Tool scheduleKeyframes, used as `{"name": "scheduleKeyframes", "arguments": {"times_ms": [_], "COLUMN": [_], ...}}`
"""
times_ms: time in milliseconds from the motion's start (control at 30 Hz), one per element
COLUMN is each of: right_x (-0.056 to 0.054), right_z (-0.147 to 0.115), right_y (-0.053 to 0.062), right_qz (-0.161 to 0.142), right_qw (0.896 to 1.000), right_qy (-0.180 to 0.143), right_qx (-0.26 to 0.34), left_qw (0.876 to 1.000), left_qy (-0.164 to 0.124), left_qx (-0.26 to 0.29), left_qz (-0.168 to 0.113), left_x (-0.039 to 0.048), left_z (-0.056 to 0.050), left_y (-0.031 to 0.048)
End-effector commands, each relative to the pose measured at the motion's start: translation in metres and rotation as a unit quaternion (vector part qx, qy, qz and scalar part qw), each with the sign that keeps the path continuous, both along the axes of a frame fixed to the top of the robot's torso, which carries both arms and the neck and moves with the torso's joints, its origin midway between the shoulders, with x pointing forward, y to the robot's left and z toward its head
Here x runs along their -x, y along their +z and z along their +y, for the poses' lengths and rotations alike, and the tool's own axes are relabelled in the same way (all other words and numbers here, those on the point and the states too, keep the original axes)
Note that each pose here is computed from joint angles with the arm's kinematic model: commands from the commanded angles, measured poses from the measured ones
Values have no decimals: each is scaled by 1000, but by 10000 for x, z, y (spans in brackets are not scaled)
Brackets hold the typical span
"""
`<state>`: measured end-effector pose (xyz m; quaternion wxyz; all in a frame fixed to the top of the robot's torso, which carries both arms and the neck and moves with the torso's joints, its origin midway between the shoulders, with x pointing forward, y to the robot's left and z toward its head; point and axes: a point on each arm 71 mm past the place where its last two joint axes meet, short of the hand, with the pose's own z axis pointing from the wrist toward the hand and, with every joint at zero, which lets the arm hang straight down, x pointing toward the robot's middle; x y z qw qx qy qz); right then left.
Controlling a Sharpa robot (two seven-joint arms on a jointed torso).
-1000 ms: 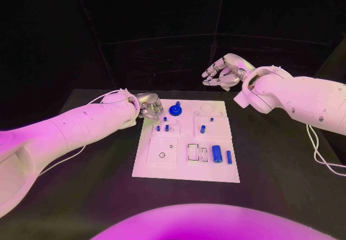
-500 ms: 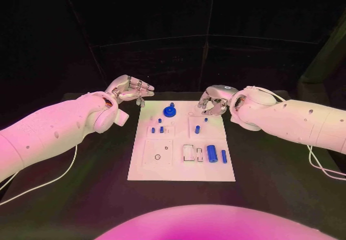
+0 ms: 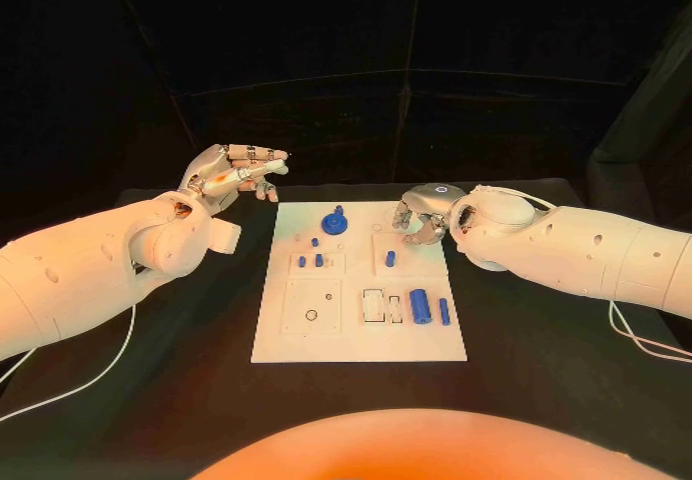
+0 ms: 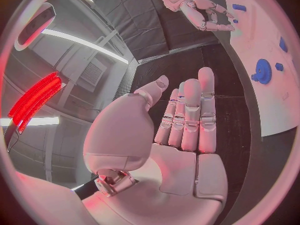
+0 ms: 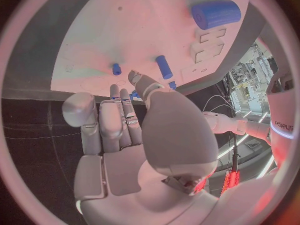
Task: Assemble the parts on the task board
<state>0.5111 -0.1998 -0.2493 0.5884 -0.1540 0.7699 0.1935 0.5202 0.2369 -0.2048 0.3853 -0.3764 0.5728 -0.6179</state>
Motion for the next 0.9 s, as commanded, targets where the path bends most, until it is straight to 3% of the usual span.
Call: {"name": "scheduleKeyframes", "arguments": {"times_ms": [33,900], "right_x": [3,1], "right_z": [-4,-68], "right_y": [-7,-118], "right_qz": [0,34], "right_qw": [1000,999], "right_qy": [4,-4], "right_qx": [21,41], "left_qw": [999,1000], "left_qy": [-1,7], "left_qx": [36,30], "left_qz": [-8,-3], "left_x": [19,56], "left_z": [5,100], "left_y": [46,41]}}
